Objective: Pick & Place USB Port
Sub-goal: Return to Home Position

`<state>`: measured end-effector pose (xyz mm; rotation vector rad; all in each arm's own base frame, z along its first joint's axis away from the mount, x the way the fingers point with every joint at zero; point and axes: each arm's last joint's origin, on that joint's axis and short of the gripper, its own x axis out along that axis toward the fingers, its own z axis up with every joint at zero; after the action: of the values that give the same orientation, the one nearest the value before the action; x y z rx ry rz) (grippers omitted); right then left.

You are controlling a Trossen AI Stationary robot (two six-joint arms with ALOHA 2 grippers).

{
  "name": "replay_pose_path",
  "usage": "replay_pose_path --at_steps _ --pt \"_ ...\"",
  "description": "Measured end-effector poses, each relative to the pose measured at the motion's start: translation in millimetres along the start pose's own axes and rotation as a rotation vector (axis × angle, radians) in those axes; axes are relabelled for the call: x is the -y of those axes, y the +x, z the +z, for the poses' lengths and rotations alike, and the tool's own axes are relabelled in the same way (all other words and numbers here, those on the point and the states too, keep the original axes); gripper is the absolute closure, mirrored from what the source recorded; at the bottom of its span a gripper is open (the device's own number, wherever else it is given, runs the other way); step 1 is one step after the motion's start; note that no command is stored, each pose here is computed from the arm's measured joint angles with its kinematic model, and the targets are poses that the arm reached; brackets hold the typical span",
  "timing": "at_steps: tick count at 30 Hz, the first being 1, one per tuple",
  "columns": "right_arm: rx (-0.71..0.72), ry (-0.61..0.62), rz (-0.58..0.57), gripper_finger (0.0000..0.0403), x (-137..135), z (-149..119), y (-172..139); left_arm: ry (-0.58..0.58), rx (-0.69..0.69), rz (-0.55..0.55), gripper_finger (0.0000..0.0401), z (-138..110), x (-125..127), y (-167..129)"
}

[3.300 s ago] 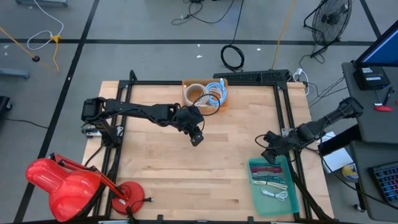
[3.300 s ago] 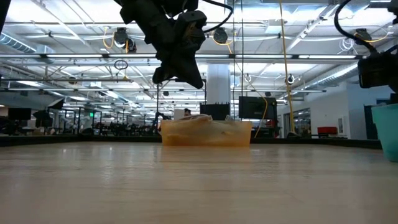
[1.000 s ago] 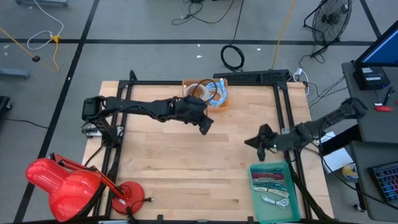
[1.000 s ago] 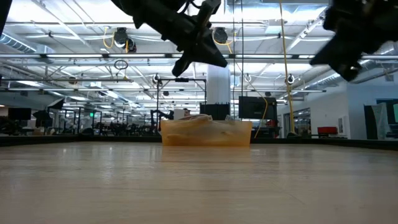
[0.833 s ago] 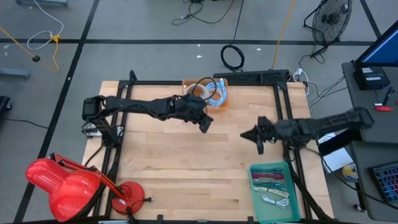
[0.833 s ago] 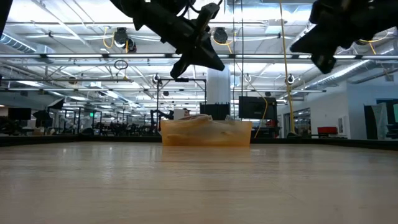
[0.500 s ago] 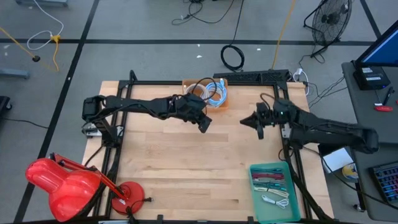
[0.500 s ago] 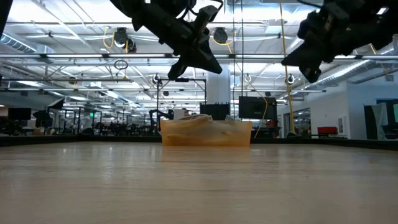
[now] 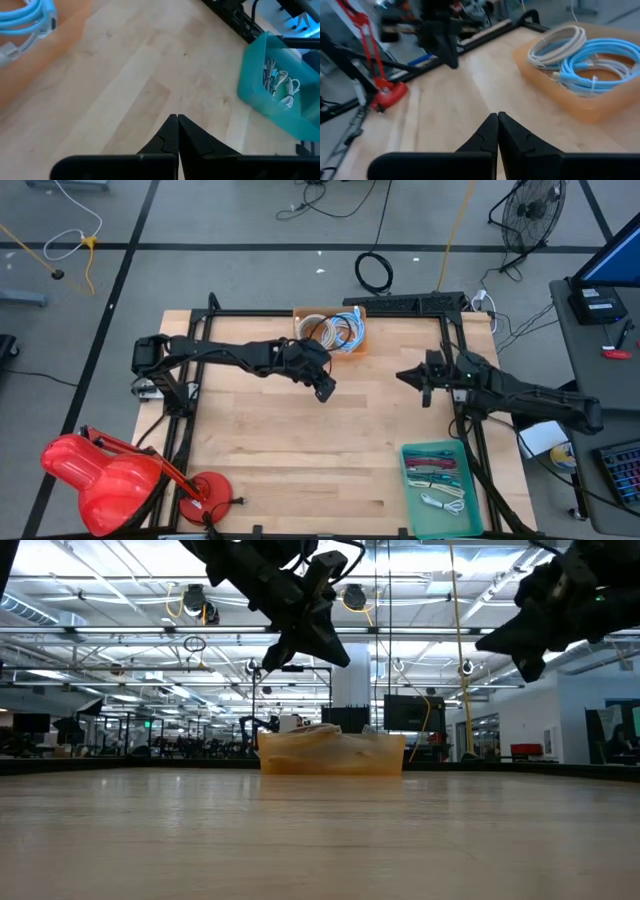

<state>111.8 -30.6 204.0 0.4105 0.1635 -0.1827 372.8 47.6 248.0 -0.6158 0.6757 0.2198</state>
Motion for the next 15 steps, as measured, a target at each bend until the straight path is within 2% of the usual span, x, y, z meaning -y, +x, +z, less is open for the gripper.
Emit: replay_pose_path --at_steps 9,15 --pt "0.101 0.011 0.105 0.0403 -5 -9 -16 -0.014 0.001 -0.005 0.0401 7 -11 -2" --pt "0.058 0.004 0.174 0.0403 -10 -17 -21 -0.017 0.003 -0.004 0.0401 8 -12 -2"
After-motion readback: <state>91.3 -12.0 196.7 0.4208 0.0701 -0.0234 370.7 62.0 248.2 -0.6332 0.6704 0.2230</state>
